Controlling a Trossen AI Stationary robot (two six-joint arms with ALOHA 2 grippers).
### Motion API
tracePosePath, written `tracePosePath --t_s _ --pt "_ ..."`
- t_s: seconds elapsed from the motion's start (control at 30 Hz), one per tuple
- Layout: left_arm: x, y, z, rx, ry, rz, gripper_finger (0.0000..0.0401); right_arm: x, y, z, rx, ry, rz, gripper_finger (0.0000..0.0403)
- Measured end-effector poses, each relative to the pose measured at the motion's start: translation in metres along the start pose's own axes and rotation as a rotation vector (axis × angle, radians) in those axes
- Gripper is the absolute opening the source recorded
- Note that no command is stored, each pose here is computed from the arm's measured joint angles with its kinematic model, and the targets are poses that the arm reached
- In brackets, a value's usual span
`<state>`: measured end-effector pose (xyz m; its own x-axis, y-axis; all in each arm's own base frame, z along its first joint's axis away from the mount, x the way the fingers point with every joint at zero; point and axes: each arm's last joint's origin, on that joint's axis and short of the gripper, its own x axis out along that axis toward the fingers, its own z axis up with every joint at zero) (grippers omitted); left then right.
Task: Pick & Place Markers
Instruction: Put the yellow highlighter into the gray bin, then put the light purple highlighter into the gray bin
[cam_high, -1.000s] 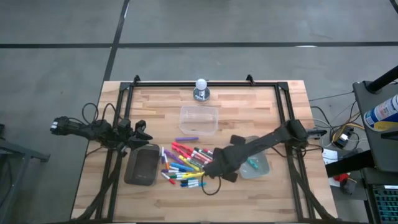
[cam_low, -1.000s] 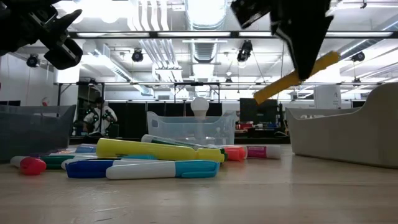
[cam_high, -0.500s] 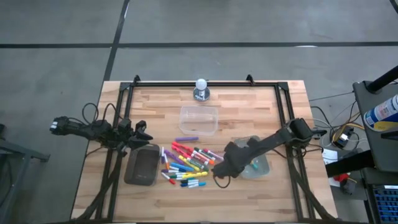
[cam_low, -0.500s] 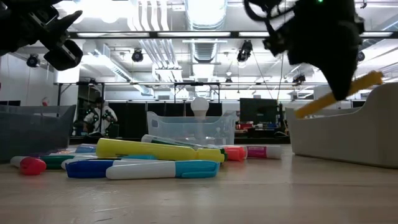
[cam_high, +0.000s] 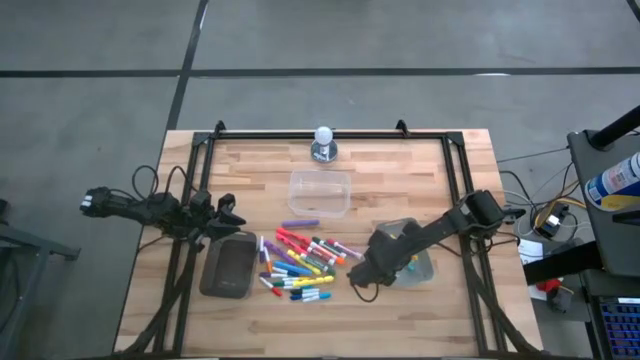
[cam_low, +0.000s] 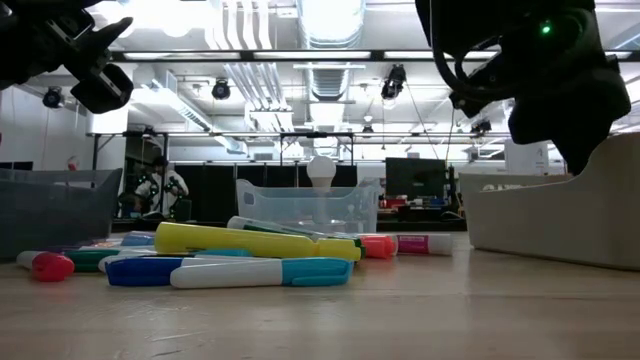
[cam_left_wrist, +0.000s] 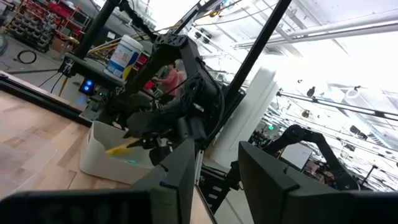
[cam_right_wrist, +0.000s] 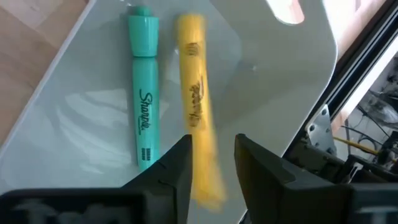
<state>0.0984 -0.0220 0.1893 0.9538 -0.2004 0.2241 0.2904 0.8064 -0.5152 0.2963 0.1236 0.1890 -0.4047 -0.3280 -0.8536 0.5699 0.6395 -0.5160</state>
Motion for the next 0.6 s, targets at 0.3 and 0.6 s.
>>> tracePosePath --t_s 0.3,0.6 --pt "0.0 0.0 0.0 0.002 0.0 0.002 0.0117 -0.015 -0.015 -0.002 -0.013 -0.075 0.055 0.0155" --pt "0.0 0.0 0.0 0.006 0.003 0.004 0.0117 -0.053 -0.031 0.004 -0.144 -0.383 0.158 0.014"
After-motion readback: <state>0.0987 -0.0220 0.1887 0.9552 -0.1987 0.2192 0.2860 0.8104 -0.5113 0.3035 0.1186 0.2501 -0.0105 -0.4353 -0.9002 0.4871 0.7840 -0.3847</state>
